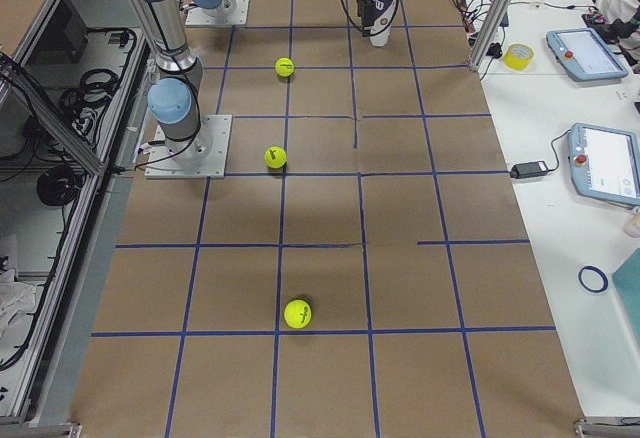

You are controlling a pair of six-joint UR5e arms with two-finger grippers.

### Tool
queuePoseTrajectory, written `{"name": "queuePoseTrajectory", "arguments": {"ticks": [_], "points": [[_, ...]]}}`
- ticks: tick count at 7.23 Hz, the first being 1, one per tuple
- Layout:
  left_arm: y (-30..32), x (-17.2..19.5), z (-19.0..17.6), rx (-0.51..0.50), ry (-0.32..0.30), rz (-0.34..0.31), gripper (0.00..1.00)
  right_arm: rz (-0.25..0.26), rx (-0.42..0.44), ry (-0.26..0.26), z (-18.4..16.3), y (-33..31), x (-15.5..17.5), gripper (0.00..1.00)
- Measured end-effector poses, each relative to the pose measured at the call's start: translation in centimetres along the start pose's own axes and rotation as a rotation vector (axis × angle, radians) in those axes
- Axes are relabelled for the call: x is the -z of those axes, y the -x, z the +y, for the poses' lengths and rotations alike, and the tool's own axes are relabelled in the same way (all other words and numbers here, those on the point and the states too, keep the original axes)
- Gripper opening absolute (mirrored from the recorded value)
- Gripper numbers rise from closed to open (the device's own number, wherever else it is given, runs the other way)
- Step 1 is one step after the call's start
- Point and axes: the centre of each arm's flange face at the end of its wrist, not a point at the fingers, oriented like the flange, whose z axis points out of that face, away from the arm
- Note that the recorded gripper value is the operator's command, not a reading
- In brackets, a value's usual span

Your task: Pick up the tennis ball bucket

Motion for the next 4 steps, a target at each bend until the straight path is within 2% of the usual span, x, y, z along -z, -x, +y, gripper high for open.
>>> {"name": "queuePoseTrajectory", "arguments": {"ticks": [2,4], "points": [[-0.4,-0.7,1.2,-0.001,-0.015,0.036,1.00,-0.002,-0.005,0.010,-0.3,-0.2,-0.6,1.00],[-0.4,-0.6,1.8,-0.001,-0.033,0.042,1.00,0.001,-0.011,0.017,-0.4,-0.3,-0.8,1.00]]}}
